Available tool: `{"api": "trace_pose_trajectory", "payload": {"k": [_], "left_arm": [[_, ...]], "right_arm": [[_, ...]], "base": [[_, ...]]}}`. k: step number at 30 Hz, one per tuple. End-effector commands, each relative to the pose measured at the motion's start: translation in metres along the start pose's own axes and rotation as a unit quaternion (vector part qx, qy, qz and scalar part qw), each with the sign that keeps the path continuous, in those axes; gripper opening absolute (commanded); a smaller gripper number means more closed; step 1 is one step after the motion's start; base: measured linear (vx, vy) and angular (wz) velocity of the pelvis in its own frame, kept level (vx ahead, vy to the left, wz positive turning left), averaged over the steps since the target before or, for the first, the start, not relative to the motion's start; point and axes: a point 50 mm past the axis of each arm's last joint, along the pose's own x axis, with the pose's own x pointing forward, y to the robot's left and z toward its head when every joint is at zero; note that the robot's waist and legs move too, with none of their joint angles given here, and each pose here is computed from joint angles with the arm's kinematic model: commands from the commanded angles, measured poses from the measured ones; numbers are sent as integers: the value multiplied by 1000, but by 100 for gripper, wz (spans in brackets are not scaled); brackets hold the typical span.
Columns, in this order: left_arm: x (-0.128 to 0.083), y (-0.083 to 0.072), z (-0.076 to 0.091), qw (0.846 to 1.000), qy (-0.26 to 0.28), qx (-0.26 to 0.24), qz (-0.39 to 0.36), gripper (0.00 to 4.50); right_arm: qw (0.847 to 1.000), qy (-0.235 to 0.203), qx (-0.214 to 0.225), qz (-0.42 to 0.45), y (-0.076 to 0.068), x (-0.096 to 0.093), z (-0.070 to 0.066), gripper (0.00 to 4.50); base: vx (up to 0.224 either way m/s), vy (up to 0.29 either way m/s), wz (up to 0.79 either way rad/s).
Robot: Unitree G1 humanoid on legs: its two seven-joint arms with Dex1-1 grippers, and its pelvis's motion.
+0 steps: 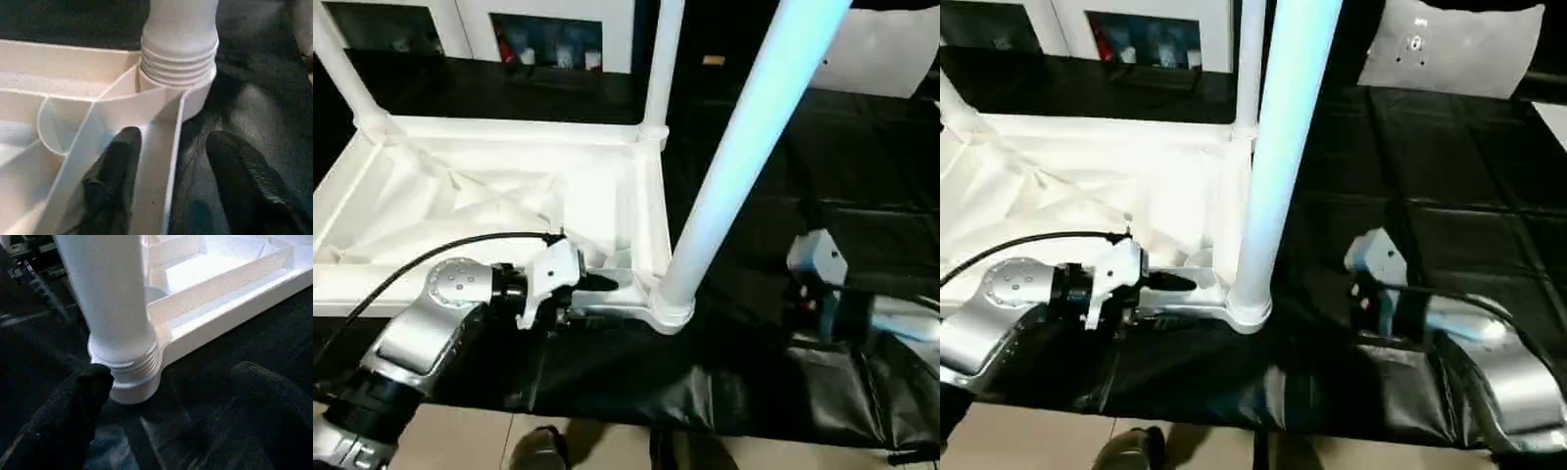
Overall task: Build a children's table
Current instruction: Rotate table base, then rotate leg to tighten
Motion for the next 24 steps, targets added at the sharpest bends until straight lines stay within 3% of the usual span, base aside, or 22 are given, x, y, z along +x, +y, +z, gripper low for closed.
{"api": "trace_pose_trajectory", "payload": {"k": [1, 9, 24], "left_arm": [[2, -3, -2, 1000, 14, 7, -10, 205], [3, 5, -11, 999, 50, 22, 2, 145], [-2, 9, -19, 995, 86, 43, -1, 15]], "right_arm": [[1000, 3, -14, -1, 2, -4, 3, 450], [1000, 8, -12, 18, 14, -1, 3, 450], [1000, 9, -9, 27, 18, 5, 0, 450]], "base": [[0, 0, 0], [0, 0, 0], [0, 0, 0]]}}
